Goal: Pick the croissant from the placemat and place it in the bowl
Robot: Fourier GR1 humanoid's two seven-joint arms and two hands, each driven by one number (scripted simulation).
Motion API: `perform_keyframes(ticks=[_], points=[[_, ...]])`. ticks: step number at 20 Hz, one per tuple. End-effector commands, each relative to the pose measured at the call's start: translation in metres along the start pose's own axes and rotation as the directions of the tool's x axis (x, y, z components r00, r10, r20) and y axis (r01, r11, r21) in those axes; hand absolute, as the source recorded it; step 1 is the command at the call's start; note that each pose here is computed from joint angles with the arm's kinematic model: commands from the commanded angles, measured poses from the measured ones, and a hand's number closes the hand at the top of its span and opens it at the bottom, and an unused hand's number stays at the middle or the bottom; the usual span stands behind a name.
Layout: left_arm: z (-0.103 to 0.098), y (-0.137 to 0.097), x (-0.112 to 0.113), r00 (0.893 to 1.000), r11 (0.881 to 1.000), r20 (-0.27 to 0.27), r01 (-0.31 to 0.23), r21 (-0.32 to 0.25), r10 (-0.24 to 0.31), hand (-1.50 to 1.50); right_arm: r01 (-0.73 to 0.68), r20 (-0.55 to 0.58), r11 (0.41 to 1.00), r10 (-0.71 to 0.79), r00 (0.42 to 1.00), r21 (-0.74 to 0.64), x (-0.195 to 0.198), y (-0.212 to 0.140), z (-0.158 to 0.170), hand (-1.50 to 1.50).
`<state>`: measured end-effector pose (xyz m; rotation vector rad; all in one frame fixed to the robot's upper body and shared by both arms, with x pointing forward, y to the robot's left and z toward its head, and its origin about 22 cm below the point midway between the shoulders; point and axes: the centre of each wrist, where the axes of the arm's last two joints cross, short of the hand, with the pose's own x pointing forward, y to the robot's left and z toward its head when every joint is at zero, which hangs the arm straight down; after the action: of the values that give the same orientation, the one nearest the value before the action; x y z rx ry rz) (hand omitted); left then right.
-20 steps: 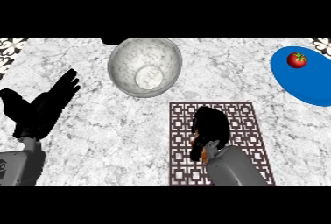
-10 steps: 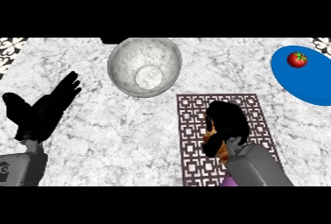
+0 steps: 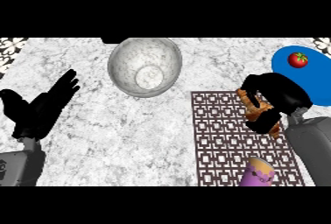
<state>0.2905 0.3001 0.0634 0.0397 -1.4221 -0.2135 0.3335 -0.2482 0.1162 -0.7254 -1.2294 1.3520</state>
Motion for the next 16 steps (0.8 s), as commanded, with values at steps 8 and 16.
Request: perform_keyframes(ticks=[8, 16], points=[[0.006, -0.005, -0.004, 1.0, 1.0, -0.006, -0.016, 0.001, 0.016, 0.0, -0.068, 0.114, 0.986, 0.085, 0.99, -0.151, 0.022, -0.105, 0.064, 1.5], [0.005, -0.006, 0.001, 1.0, 1.0, 0.01, 0.004, 0.006, -0.004, 0.0, -0.061, 0.173, 0.976, 0.099, 0.98, -0.211, 0.083, -0.151, 0.089, 1.5]])
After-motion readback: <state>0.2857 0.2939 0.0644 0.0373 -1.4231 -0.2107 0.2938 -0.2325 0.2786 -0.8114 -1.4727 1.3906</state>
